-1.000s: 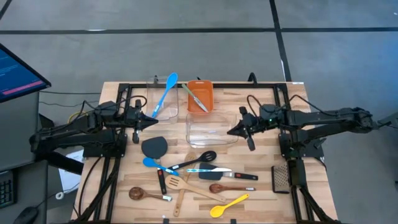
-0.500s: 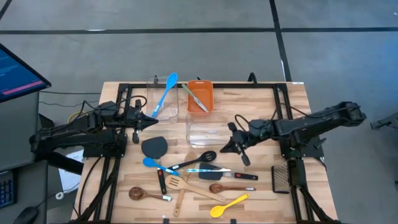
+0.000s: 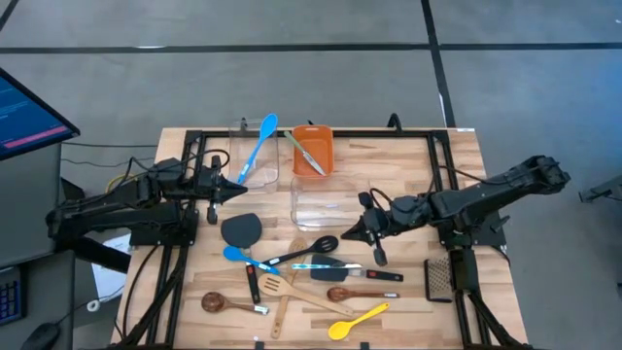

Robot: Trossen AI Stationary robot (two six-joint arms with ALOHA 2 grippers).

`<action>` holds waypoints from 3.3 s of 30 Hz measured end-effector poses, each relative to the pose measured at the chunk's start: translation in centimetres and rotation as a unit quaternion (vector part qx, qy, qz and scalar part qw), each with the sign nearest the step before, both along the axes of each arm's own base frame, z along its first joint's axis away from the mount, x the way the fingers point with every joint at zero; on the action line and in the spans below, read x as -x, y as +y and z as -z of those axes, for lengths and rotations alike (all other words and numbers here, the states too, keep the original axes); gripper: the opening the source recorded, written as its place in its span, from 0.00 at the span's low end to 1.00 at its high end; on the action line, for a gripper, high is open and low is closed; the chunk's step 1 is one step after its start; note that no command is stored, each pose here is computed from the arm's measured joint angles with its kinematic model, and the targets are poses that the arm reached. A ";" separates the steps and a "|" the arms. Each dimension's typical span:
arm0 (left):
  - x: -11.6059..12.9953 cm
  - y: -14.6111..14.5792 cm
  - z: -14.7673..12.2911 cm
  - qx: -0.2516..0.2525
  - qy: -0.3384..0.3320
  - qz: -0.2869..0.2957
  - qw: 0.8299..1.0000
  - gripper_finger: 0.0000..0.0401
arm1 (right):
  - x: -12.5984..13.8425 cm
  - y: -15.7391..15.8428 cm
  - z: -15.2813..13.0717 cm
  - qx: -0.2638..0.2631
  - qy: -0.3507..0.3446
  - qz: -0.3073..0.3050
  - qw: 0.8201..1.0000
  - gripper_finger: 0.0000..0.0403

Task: Pick & Place Kitchen Items
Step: Put the blue serving spoon into the top transparent bin

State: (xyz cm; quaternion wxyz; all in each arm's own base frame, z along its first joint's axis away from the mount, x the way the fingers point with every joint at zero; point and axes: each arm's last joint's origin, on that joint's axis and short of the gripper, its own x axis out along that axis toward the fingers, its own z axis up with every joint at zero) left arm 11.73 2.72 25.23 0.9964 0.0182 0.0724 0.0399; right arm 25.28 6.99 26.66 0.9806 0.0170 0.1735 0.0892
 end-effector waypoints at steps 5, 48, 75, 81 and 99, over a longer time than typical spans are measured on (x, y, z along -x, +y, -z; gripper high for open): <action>0.0 0.0 0.0 0.000 -0.001 0.000 1.000 0.00 | 0.0 0.5 -0.7 0.017 -0.014 -0.016 1.000 0.00; -11.9 -1.5 -5.1 -0.041 0.074 0.124 0.989 0.00 | 0.0 -0.2 -0.4 0.063 -0.004 -0.020 0.998 0.00; -13.7 -13.2 3.5 0.007 0.496 0.178 0.850 0.00 | 0.4 -0.2 0.6 0.073 0.050 -0.022 0.996 0.00; -14.5 -13.5 5.5 0.008 0.528 0.160 0.834 0.00 | 0.5 -0.3 0.8 0.075 0.061 -0.022 0.995 0.00; -14.1 -13.2 6.7 -0.002 0.557 0.140 0.819 0.29 | 0.6 -0.3 1.0 0.078 0.073 -0.023 0.994 0.00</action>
